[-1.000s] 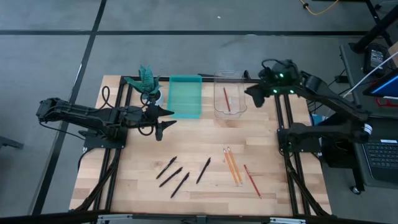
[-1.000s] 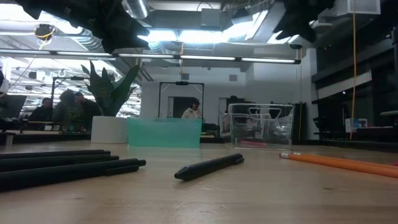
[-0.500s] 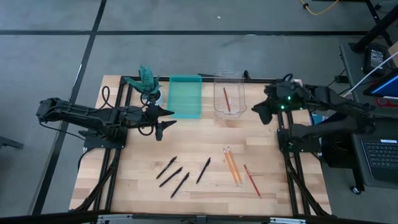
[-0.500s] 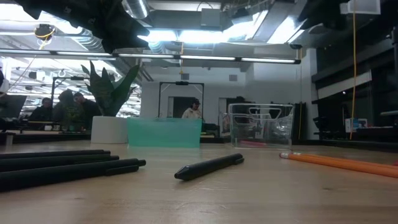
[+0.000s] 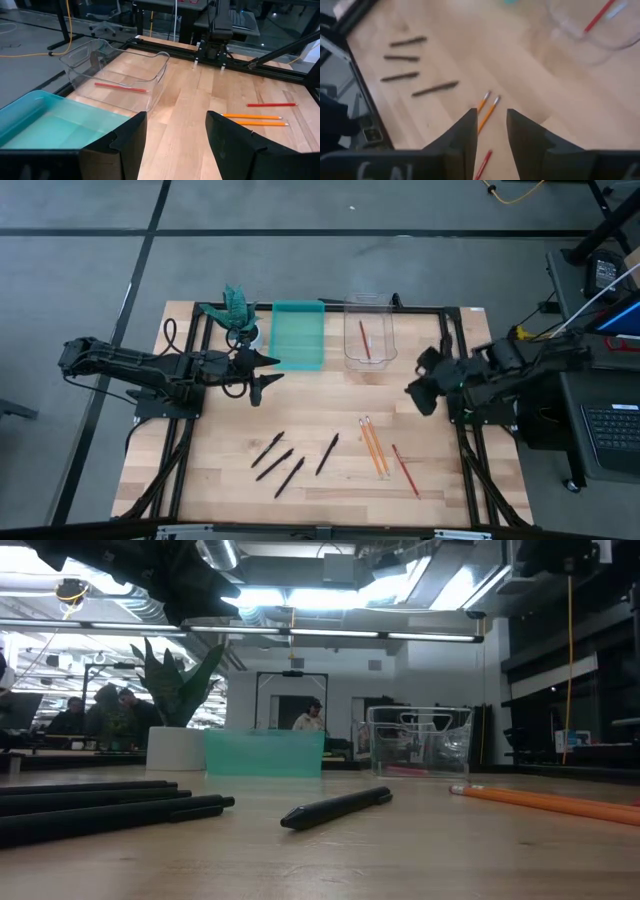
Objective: Sort pens & pencils
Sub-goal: Put the red pencil into the transparent bin
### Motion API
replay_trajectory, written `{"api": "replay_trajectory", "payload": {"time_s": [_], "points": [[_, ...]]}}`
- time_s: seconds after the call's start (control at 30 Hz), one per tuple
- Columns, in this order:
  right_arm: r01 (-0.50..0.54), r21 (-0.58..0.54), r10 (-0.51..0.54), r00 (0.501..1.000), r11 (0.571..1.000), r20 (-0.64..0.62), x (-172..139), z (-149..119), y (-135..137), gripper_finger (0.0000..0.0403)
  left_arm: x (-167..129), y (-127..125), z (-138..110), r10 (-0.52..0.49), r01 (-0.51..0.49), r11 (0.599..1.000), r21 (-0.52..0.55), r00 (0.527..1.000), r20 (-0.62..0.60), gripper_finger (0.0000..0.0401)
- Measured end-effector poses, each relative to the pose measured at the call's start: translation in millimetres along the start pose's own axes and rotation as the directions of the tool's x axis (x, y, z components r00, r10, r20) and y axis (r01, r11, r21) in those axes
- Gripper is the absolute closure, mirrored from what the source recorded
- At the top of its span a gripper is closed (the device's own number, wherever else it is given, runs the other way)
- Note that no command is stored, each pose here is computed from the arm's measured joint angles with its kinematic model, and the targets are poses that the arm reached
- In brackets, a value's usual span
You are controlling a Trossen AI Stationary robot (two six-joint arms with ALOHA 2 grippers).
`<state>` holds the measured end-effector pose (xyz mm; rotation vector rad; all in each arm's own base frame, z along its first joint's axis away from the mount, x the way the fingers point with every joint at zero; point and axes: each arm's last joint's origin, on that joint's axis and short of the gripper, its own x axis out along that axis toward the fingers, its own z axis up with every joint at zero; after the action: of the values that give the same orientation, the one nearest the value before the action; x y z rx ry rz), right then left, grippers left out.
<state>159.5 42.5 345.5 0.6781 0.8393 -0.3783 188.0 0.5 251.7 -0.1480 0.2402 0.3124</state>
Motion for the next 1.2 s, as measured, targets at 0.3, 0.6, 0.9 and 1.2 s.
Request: {"api": "replay_trajectory", "payload": {"time_s": [0.3,0.6,0.9,1.2], "points": [[0.014,-0.053,-0.025,0.977,0.999,-0.213,29.7,-38.3,38.1,0.0297,0.1,0.0,0.0,0.0,0.0,1.0,0.0,1.0,0.0,0.0203],[0.138,0.009,-0.129,0.945,0.99,-0.3,59.0,-73.0,61.9,0.0297,0.0,-0.1,-0.1,-0.001,0.001,1.0,0.0,1.0,0.0,0.0203],[0.194,0.046,-0.164,0.917,0.98,-0.363,80.4,-89.4,73.9,0.0297,0.0,-0.2,-0.1,-0.001,0.001,1.0,-0.003,1.0,0.0,0.0203],[0.188,0.053,-0.155,0.912,0.981,-0.38,83.9,-89.5,75.7,0.0297,-0.2,-12.7,6.5,-0.282,0.283,0.957,-0.06,0.959,0.023,0.0203]]}}
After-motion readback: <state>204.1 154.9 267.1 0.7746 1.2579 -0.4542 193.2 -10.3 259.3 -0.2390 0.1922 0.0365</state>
